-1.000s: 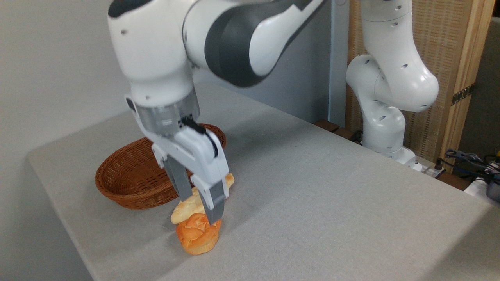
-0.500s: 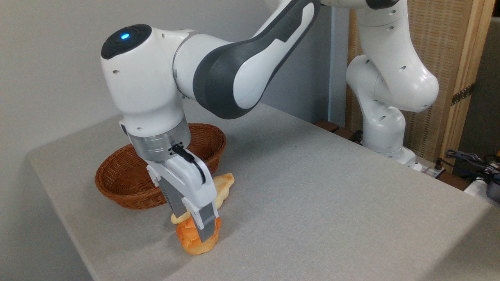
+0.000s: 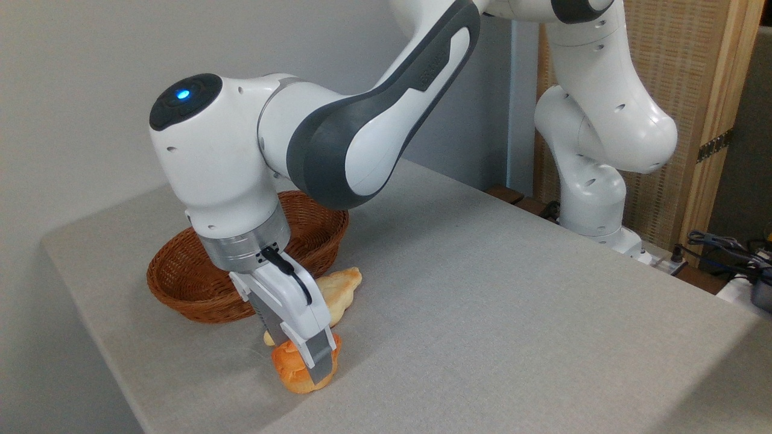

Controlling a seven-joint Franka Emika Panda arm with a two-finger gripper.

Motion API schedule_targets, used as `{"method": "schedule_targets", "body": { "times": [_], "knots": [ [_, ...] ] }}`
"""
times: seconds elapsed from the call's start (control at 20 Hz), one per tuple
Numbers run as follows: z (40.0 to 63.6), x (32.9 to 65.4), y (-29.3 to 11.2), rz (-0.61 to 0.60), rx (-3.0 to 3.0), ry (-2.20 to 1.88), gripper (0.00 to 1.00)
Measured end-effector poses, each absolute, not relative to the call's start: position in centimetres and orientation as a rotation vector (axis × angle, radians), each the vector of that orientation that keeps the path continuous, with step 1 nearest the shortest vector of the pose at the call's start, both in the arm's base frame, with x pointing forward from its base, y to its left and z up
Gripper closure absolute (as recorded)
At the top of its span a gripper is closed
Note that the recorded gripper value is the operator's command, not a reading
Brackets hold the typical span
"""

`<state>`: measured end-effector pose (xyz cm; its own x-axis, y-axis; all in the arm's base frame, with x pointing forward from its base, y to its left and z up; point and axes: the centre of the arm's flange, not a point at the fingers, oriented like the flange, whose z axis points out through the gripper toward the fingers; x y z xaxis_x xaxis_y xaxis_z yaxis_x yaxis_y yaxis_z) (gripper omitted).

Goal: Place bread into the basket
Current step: 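Close the gripper fingers around the orange-brown bun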

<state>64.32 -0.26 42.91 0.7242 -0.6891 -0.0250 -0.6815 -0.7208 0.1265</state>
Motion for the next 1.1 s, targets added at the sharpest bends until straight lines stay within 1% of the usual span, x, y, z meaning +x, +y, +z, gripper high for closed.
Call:
{"method": "schedule_targets", "body": {
  "times": [0.5, 0.55, 0.6, 0.65, 0.7, 0.75, 1.1],
  "knots": [
    [42.0, 64.4, -0.3, -0.128, 2.811, -1.121, 0.0],
    [42.0, 64.4, -0.3, -0.128, 2.81, -1.122, 0.02],
    [42.0, 64.4, -0.5, -0.129, 2.809, -1.124, 0.13],
    [41.9, 64.4, -0.7, -0.129, 2.806, -1.128, 0.27],
    [41.8, 64.4, -0.8, -0.131, 2.803, -1.132, 0.44],
    [41.7, 64.4, -1.0, -0.133, 2.801, -1.134, 0.53],
    [41.7, 64.5, -1.1, -0.133, 2.799, -1.138, 0.54]
  ]
}}
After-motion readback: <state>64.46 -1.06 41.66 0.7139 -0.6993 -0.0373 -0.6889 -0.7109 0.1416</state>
